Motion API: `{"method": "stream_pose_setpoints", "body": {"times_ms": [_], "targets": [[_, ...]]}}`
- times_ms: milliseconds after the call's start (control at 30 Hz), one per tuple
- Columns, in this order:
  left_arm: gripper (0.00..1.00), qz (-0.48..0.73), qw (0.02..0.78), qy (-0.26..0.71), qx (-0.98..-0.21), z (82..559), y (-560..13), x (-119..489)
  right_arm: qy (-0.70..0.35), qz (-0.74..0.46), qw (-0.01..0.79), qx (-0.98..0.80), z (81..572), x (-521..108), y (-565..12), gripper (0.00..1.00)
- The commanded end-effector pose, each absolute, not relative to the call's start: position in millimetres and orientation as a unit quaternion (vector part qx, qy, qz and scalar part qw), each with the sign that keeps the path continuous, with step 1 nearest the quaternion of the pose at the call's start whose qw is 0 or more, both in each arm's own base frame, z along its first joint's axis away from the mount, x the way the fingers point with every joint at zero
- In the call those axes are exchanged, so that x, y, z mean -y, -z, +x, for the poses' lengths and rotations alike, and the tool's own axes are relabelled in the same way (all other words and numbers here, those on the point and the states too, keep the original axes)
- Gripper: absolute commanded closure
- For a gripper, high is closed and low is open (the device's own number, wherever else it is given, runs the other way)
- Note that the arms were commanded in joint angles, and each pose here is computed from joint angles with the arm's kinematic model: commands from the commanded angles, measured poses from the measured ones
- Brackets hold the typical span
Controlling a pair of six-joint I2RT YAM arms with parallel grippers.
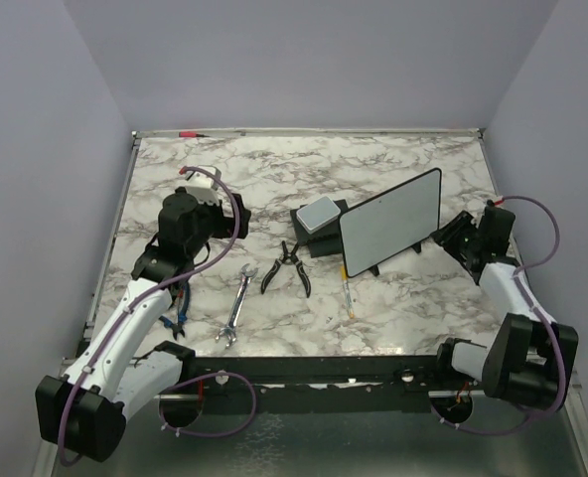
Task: Write a sentence on the whiteboard
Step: Move the whiteboard stand to the center of the board, then open the whiteboard marker at the center of the board.
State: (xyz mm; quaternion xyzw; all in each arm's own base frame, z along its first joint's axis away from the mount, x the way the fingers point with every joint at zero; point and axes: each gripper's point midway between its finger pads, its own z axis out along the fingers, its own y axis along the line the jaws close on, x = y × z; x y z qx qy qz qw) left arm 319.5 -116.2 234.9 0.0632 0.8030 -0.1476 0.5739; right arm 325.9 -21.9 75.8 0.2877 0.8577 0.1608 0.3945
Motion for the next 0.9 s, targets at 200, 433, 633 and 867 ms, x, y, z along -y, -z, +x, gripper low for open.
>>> {"method": "stream_pose_setpoints", "body": {"times_ms": [200,433,633,867], "targets": [[0.01,0.157,0.565,0.237,-0.775,300.8,-242.6,164.5,-0.19,0.218,0.376,-0.88,282.3,-23.2,-101.2,0.5],[0.01,0.133,0.588,0.228,-0.765,310.0,-267.8,159.5,-0.215,0.138,0.335,-0.907,257.5,-106.3,-93.4,0.55],[0.01,0.115,0.578,0.169,-0.79,309.9,-235.4,137.0,-0.176,0.069,0.293,-0.937,228.0,-164.6,-76.7,0.65],[0.01,0.112,0.573,0.165,-0.795,309.7,-230.1,135.6,-0.1,0.013,0.256,-0.961,188.3,-197.8,-45.1,0.66]]}}
